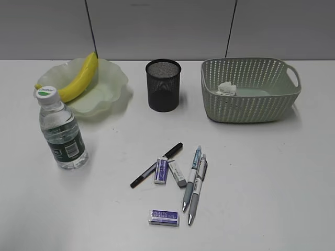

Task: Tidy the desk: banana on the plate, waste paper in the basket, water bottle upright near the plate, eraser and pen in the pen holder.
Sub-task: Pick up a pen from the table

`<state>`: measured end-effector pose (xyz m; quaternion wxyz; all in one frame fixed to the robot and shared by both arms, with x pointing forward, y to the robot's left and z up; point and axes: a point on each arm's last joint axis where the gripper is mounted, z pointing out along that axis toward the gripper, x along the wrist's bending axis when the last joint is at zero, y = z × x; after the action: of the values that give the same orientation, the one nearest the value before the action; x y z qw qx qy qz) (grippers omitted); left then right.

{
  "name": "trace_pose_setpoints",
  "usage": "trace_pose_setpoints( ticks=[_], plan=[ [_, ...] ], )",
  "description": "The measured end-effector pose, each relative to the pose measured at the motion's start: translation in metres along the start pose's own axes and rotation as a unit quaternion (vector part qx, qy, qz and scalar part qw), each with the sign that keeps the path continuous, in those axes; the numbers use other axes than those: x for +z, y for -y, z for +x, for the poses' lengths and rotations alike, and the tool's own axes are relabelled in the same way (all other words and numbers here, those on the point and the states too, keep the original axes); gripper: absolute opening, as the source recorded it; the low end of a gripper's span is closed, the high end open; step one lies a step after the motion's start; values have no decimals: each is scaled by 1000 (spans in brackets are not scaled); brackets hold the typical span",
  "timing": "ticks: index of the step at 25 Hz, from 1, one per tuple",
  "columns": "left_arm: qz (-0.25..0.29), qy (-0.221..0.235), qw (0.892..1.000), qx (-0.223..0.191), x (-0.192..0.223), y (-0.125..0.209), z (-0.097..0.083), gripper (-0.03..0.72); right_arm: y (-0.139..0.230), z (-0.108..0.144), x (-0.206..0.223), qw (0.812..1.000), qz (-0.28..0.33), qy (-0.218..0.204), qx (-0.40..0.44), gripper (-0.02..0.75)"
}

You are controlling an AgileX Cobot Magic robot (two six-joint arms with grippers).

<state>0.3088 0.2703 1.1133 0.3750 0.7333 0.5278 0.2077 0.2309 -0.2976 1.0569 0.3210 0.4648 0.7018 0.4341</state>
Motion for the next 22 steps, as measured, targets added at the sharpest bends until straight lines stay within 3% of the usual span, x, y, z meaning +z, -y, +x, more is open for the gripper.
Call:
trace_pose_setpoints(
  ticks=[4, 8, 13, 17, 22],
  plan=[
    [6, -14, 1000, -3, -4, 41, -1, 580, 0, 0, 0, 1000, 0, 0, 0, 574],
    [-27, -22, 999, 2, -8, 68, -3, 570, 0, 0, 0, 1000, 0, 0, 0, 574],
    [-88, -30, 996, 8, -22, 82, -6, 520, -2, 0, 1, 1000, 3, -3, 2, 574],
    [-100, -33, 994, 10, -25, 85, -7, 510, -28, 0, 17, 1000, 13, -16, 15, 570],
    [-97, -45, 994, 15, -25, 85, -4, 507, -70, -3, 69, 993, 109, -31, 27, 571]
  ],
)
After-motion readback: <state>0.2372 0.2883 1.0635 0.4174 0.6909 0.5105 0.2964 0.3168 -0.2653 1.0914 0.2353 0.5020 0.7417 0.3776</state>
